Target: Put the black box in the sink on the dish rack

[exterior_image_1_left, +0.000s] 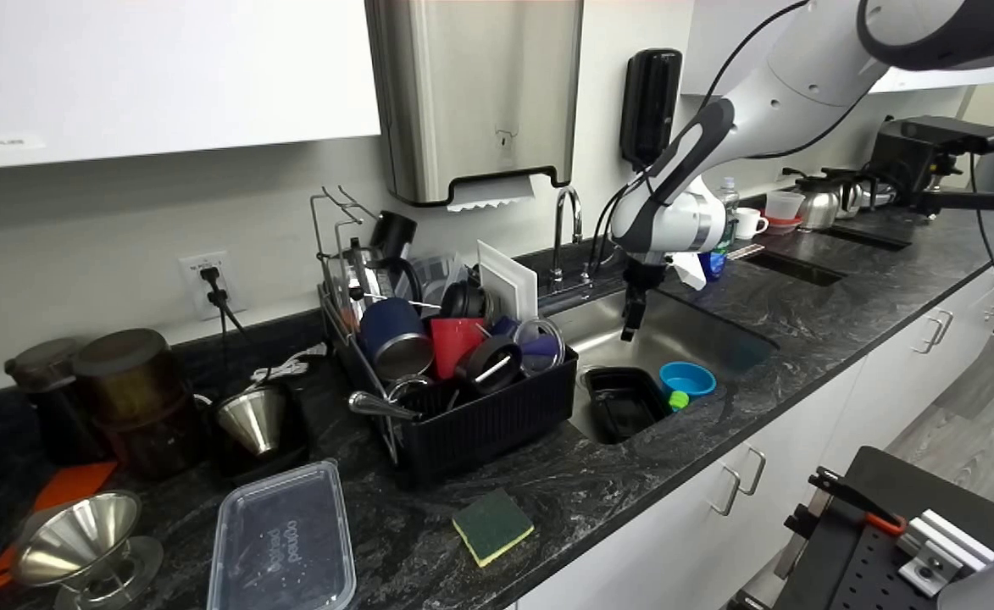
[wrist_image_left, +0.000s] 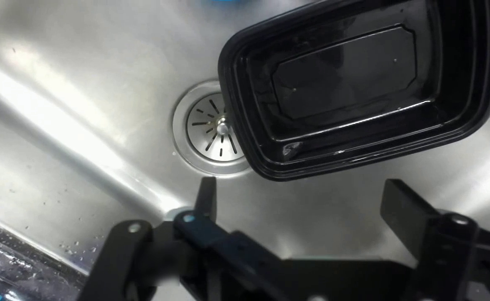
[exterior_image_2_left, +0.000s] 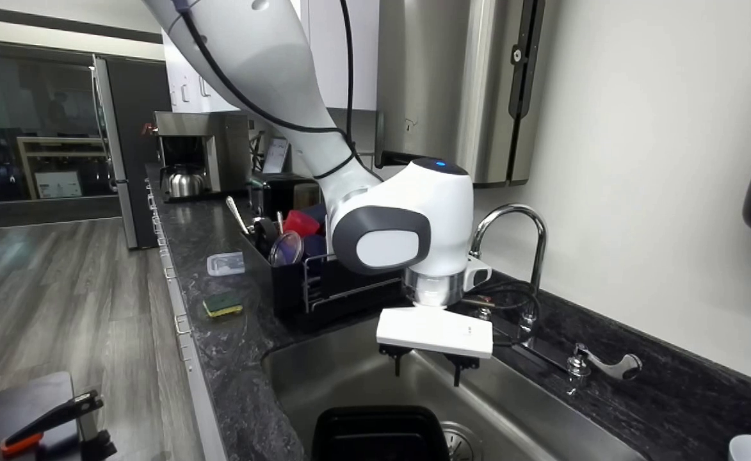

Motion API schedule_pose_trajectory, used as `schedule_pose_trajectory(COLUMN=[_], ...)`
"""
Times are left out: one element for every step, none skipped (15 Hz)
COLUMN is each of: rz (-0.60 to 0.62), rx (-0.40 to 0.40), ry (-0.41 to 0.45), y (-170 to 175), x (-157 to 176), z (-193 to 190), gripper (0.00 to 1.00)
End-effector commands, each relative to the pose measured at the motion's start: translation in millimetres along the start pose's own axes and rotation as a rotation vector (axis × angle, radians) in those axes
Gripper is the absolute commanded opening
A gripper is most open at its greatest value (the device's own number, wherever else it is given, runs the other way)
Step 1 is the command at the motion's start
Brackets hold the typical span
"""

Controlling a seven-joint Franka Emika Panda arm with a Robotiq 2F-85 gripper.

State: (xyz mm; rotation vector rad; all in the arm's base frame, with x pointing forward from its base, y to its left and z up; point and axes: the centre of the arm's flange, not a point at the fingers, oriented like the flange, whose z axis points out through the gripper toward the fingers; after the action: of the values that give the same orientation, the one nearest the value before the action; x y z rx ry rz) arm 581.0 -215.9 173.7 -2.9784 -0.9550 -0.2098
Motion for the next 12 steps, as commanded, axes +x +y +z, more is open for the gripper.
schedule_pose_trajectory(rz=[0.004,0.005,0.005,0.005,0.005,0.005,0.005,0.005,0.005,0.005,0.005,0.005], rx=[-0.005,-0.008,-0.01,-0.01,-0.01,-0.01,-0.011,-0.011,-0.011,-0.011,-0.011,-0.011], ry=[-0.002,-0.001,0.0,0.001,0.001,0.001,0.001,0.001,0.001,0.001,0.001,0.001], y=[0.6,1.1,1.6,1.8,1.8,1.8,1.8,1.8,1.8,1.8,1.8,1.8], x=[1.7,2.9,3.4,3.5,3.5,3.5,3.5,3.5,3.5,3.5,3.5,3.5], z=[1.0,0.5,0.0,-0.2,-0.3,-0.3,-0.3,-0.3,-0.3,-0.3,-0.3,-0.3], gripper=[1.0,1.0,1.0,1.0,1.0,1.0,1.0,1.0,1.0,1.0,1.0,1.0])
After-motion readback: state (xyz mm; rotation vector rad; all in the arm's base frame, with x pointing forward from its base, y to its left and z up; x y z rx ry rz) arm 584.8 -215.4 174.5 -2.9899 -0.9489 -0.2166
